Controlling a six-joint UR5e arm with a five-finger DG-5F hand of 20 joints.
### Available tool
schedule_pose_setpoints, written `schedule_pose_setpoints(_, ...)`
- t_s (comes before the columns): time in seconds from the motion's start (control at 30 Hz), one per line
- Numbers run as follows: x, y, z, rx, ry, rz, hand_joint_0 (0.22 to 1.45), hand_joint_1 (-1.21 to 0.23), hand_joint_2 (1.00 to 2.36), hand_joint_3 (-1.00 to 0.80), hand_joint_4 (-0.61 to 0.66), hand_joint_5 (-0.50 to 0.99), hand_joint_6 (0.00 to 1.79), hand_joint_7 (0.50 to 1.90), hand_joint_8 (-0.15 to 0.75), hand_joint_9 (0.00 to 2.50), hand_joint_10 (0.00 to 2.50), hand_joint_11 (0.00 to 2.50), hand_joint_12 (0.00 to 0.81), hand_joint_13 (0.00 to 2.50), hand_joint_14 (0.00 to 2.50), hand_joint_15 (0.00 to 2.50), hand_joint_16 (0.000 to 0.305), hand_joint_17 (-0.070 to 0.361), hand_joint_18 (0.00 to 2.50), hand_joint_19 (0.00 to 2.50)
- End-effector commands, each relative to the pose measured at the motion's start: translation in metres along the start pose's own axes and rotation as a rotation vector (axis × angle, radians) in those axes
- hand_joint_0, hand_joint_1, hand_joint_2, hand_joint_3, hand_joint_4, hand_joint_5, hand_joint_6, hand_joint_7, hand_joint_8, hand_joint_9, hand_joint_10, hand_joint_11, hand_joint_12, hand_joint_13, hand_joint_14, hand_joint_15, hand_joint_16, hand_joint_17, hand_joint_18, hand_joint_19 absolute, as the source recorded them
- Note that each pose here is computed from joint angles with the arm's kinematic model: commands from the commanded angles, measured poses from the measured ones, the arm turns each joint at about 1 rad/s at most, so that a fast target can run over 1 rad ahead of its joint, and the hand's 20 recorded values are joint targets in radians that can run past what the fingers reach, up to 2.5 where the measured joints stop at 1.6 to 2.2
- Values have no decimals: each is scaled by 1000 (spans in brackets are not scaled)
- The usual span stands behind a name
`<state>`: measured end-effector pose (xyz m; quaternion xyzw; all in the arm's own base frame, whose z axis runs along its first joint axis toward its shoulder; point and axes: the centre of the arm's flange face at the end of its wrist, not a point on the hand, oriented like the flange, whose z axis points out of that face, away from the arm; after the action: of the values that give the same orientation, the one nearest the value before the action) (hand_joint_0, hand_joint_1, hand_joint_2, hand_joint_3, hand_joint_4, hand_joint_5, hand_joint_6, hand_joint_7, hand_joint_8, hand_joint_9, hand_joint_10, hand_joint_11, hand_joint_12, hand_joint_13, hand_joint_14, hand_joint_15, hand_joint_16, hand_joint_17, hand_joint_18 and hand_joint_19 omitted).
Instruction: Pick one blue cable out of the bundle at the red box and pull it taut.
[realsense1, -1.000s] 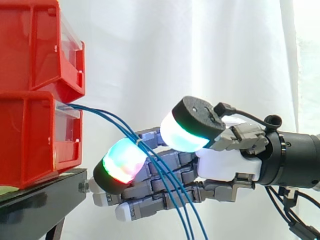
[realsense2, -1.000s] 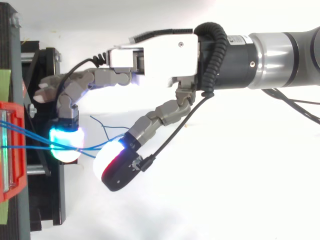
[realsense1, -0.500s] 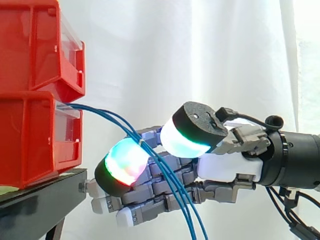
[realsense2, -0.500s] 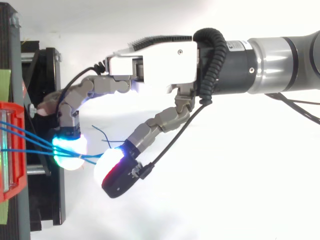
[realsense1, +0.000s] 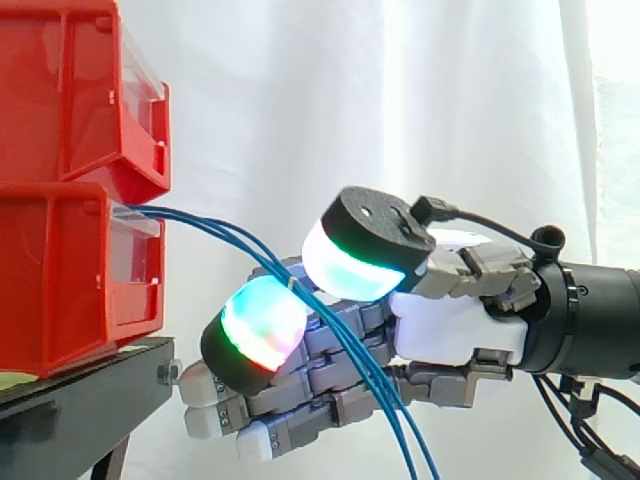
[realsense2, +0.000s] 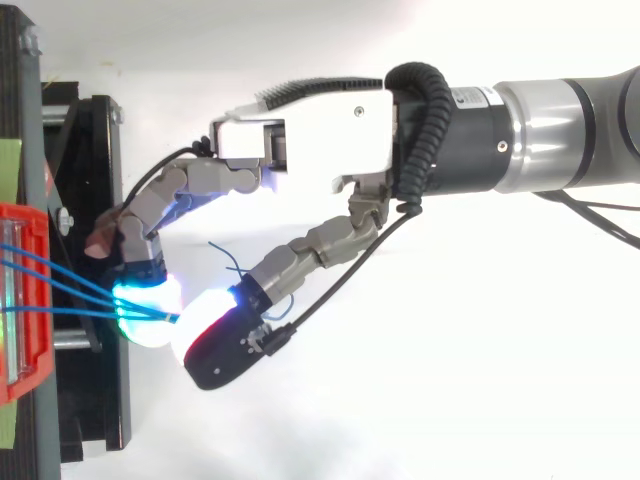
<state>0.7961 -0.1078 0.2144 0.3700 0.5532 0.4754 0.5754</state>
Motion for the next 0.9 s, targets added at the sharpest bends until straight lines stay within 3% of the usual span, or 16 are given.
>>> schedule_pose_setpoints(0.0,1,0,0,0,1,1,576,-587,1011,-354,182,-88,875,909,375,476,1,0,389,423,3,101,55,125,384,240)
schedule_pose_setpoints(0.13,1,0,0,0,1,1,578,-559,1012,-327,170,-90,871,903,371,459,1,0,389,411,3,103,55,125,371,254)
schedule_pose_setpoints(0.33,0,2,0,-2,0,6,584,-744,1014,-288,172,-91,874,952,377,492,0,0,390,452,3,102,54,123,432,244)
schedule_pose_setpoints(0.63,-1,2,0,-4,1,5,632,-877,1019,-193,129,-95,891,984,385,532,0,41,398,507,2,112,54,122,520,229)
schedule_pose_setpoints(0.87,-2,4,0,-3,0,5,701,-932,1014,-325,75,-116,904,927,376,533,1,81,398,512,3,114,54,122,542,215)
